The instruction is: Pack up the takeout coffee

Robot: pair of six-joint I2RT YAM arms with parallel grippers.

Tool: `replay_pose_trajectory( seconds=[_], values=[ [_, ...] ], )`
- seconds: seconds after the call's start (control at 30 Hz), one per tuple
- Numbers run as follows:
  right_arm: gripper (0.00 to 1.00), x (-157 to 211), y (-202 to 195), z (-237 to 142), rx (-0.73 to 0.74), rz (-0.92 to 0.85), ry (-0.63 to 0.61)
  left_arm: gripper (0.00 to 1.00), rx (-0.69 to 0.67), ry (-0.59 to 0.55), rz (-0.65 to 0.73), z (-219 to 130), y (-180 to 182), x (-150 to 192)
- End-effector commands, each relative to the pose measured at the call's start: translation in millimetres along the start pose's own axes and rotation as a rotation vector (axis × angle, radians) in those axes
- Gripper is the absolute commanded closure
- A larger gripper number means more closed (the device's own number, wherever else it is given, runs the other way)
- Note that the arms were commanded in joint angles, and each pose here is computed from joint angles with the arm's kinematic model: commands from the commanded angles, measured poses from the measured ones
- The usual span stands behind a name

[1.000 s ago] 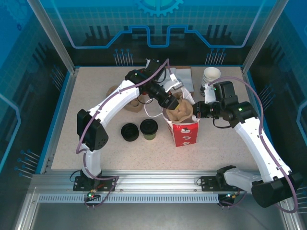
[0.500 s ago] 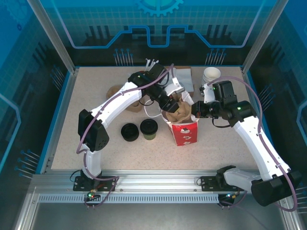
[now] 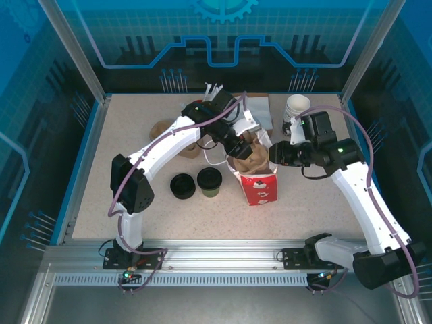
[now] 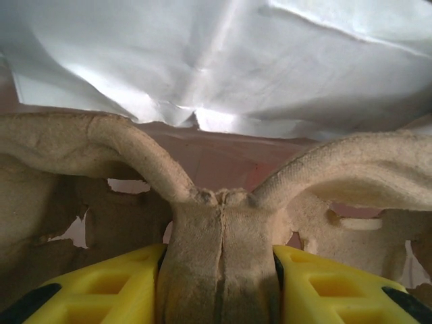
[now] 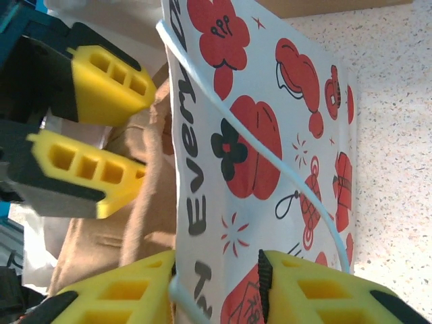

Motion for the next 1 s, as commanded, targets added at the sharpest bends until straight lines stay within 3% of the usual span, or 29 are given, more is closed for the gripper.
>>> replay_pose_trajectory(
  seconds=[0.0,0.67,0.97],
  values=[
    [0.61,5,9,-19,-0.024,0.021,0.007,0.57,-0.03,0.016,-0.033,8,7,0],
    [0.59,44,14,-50,-0.066,0.201,0.027,0.58,-0.039,-0.004,-0.156,-2,1,-6],
    [0.6,60,15,-30,-0.151,0.273,0.042,0.58,-0.043,-0.024,-0.208,-4,-1,-10]
  ],
)
Point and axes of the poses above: each hand's point on the last joint's axis, 136 mm out from that joint toward the fingers, its own z axis out along the fingers, its own y axis along the line the jaws close on, x = y × z, the point moved 5 cm from there along -z, back along the fingers, and after that the axes turned 4 degrees about -z, right-handed, at the moved point
